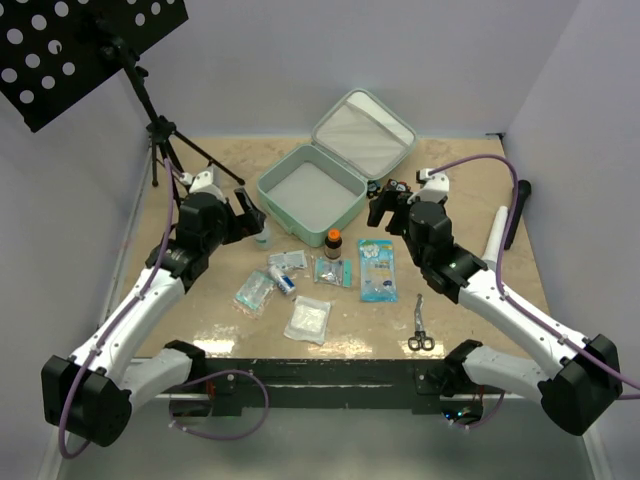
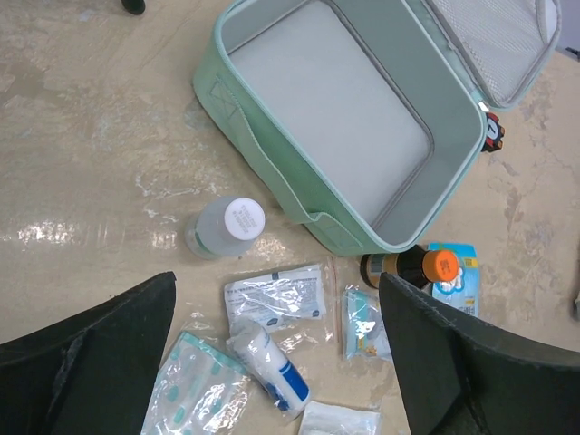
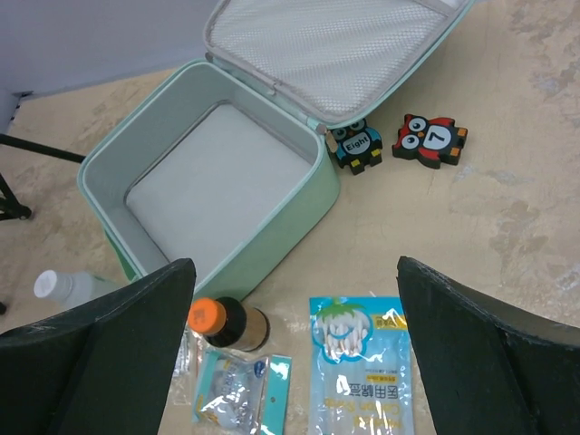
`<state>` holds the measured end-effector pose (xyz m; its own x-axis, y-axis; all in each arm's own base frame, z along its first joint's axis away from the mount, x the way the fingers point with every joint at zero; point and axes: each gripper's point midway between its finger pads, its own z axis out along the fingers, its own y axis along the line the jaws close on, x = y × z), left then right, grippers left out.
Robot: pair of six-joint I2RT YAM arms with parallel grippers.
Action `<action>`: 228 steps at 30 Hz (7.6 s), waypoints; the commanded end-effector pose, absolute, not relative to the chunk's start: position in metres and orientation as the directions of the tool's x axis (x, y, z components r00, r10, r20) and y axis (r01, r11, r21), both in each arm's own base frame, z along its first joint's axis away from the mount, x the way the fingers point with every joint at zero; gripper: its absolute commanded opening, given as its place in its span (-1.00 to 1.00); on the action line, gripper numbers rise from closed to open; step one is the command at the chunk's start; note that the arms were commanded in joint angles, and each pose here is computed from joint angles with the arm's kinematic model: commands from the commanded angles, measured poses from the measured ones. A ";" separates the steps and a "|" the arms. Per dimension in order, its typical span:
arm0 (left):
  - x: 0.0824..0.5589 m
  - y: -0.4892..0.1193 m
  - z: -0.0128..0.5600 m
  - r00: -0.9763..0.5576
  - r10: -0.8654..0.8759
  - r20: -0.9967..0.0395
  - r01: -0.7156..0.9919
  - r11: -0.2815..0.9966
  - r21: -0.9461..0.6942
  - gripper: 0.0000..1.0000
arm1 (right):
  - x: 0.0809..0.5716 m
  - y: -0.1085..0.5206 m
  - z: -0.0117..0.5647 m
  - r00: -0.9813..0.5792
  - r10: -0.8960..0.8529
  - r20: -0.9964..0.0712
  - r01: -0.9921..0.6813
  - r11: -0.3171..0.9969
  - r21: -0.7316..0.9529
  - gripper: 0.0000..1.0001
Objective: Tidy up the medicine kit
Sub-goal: Pick up the pill bottle at the center of the board, then place the pill bottle in the medicine box.
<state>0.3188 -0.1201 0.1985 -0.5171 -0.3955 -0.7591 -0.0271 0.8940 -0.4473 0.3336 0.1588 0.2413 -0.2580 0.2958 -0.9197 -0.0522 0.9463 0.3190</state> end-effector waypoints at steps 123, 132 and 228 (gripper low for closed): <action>0.284 -0.102 0.168 -0.567 -0.297 -0.768 -0.020 0.937 -0.347 0.83 | 0.514 0.358 0.156 -0.651 0.271 -0.709 -0.346 0.726 0.594 -1.00; 0.286 -0.100 0.163 -0.581 -0.282 -0.763 -0.029 0.944 -0.327 0.83 | 0.544 0.373 0.153 -0.654 0.349 -0.672 -0.313 0.683 0.659 -1.00; 0.292 -0.113 0.165 -0.579 -0.296 -0.760 0.014 0.928 -0.372 0.84 | 0.558 0.347 0.180 -0.384 0.201 -0.901 -0.241 0.920 0.308 0.04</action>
